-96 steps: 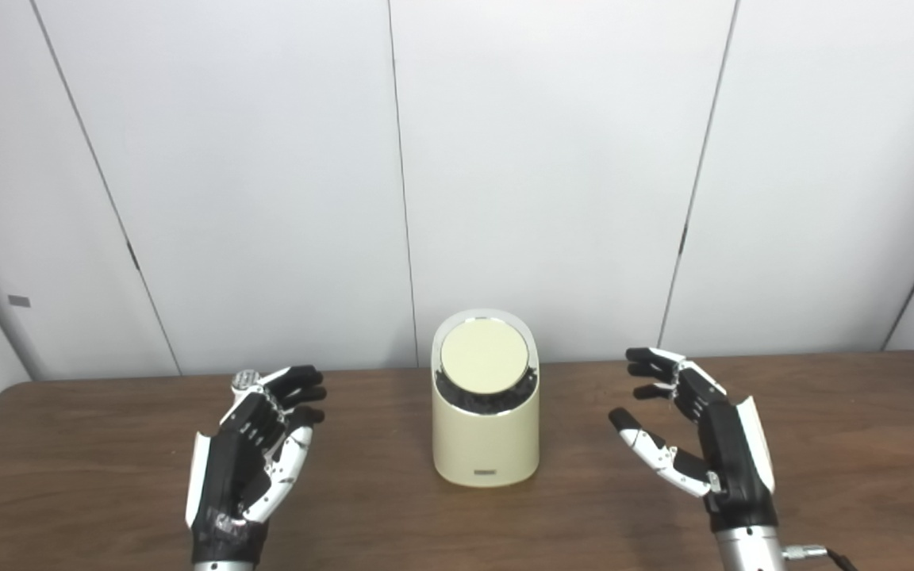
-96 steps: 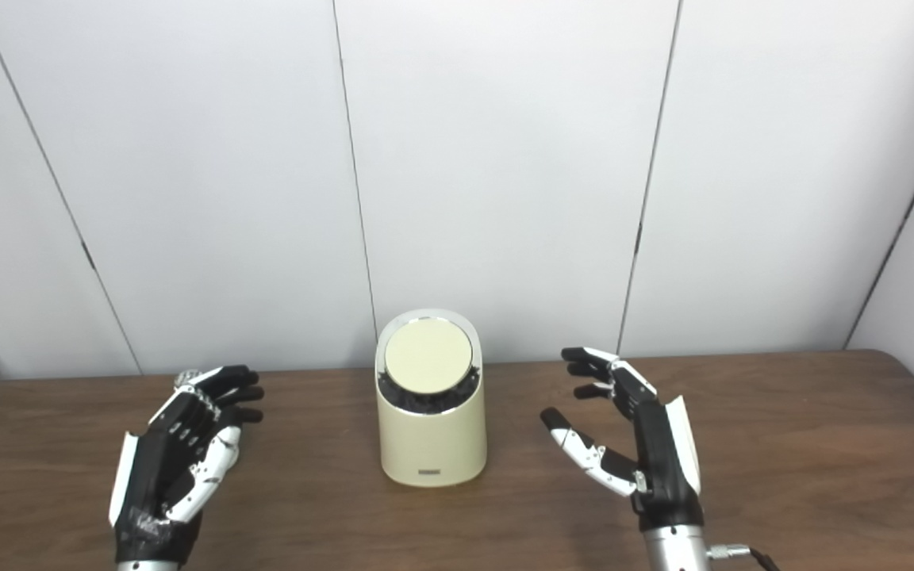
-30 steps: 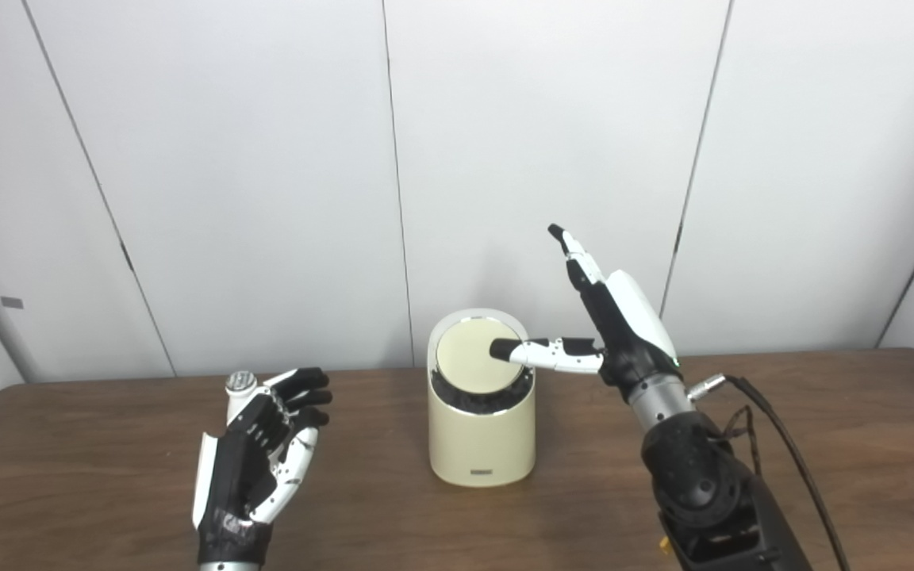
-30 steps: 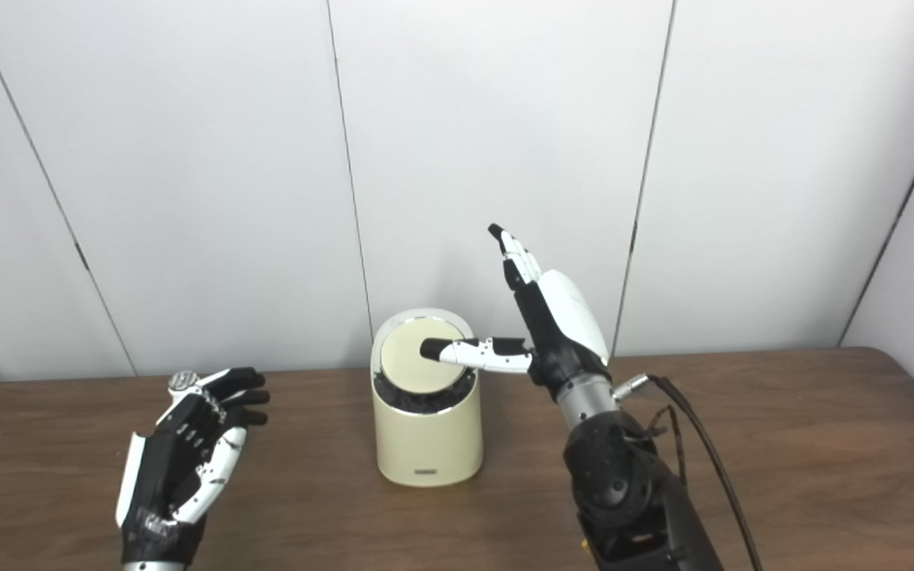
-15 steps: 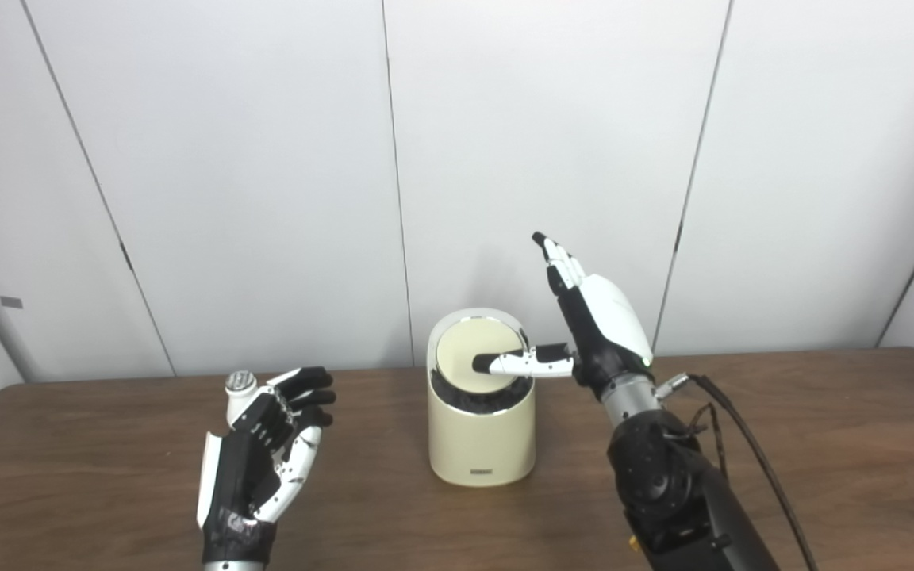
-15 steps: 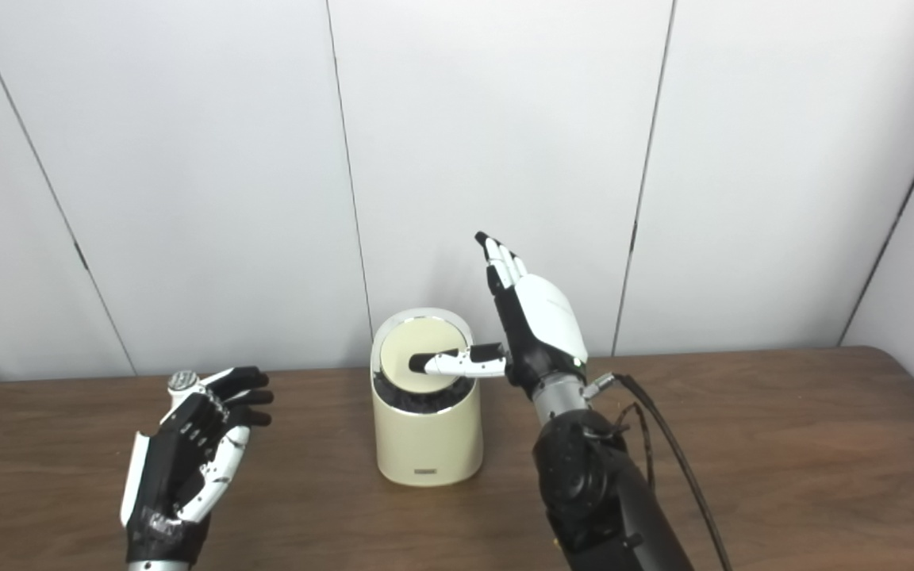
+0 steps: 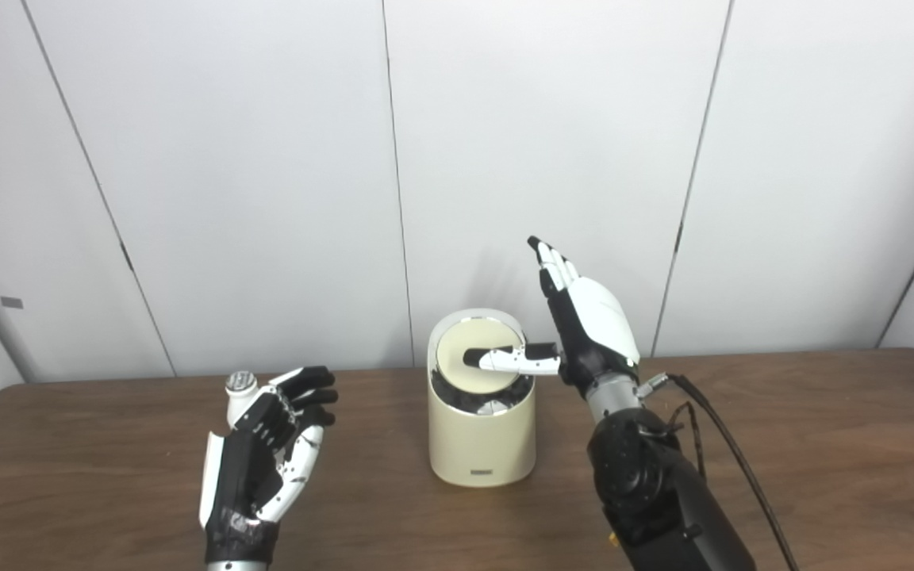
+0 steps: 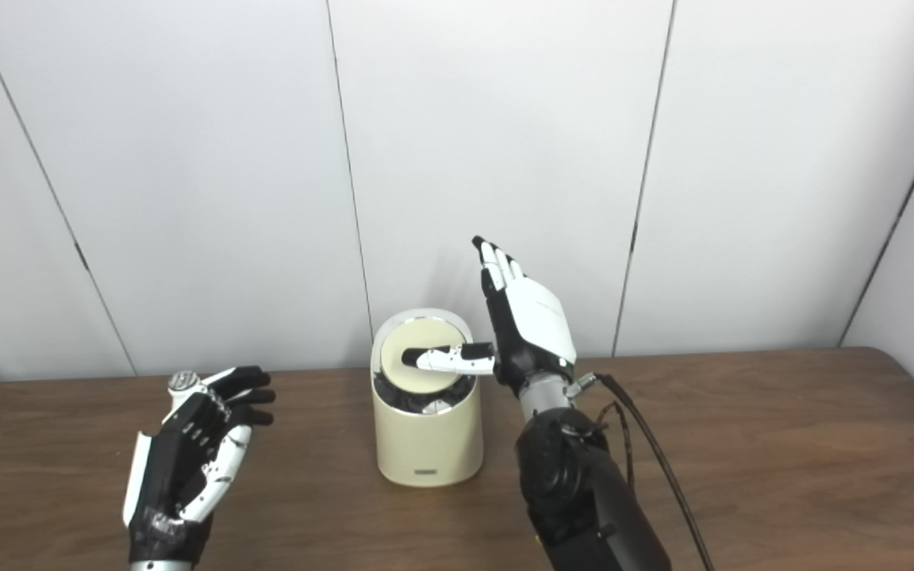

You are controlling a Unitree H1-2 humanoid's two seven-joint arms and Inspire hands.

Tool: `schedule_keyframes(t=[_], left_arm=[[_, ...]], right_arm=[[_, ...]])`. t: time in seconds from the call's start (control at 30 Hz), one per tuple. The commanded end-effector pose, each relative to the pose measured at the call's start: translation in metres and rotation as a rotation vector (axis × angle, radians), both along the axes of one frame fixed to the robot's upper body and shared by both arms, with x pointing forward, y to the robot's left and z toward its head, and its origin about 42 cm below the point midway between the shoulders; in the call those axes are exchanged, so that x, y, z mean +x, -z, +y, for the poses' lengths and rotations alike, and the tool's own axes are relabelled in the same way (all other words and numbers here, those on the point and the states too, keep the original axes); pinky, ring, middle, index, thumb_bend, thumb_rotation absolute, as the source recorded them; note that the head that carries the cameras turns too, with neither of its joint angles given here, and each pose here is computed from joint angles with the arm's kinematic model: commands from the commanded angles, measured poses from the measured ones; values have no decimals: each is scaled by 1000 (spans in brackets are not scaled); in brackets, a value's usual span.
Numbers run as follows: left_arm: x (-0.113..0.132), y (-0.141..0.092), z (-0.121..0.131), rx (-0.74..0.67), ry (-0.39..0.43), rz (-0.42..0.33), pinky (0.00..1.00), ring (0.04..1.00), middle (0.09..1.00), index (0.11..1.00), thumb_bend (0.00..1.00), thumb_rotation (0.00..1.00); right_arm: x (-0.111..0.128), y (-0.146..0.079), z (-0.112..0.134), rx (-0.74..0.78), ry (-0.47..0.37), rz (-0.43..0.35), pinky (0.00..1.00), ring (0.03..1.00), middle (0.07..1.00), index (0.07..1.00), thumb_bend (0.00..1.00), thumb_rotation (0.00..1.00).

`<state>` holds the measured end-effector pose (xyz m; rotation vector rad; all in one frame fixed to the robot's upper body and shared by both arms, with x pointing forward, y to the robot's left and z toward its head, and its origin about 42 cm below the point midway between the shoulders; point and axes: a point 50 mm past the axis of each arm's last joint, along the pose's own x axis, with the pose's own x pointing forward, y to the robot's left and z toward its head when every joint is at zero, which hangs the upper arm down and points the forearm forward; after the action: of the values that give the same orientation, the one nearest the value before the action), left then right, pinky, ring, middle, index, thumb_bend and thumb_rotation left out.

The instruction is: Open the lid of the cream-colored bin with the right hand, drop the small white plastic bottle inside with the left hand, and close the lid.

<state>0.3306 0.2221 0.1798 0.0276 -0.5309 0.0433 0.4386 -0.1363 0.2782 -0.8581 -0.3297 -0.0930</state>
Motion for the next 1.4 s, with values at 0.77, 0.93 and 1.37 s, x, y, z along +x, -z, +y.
schedule_keyframes(t=[0.77, 0.93, 1.37], left_arm=[[2, -23, -5, -3, 12, -85, 586, 676, 715, 704, 275, 313], [3, -24, -5, -6, 15, -86, 588, 678, 717, 705, 279, 310], [2, -24, -3, 11, 8, -86, 577, 672, 713, 703, 277, 316]], right_arm=[[11, -17, 5, -158, 76, -50, 971, 1000, 1000, 1000, 975, 85], [9, -18, 5, -191, 70, -29, 989, 1000, 1000, 1000, 955, 78], [-5, 3, -11, 129, -190, -1, 978, 1000, 1000, 1000, 784, 815]])
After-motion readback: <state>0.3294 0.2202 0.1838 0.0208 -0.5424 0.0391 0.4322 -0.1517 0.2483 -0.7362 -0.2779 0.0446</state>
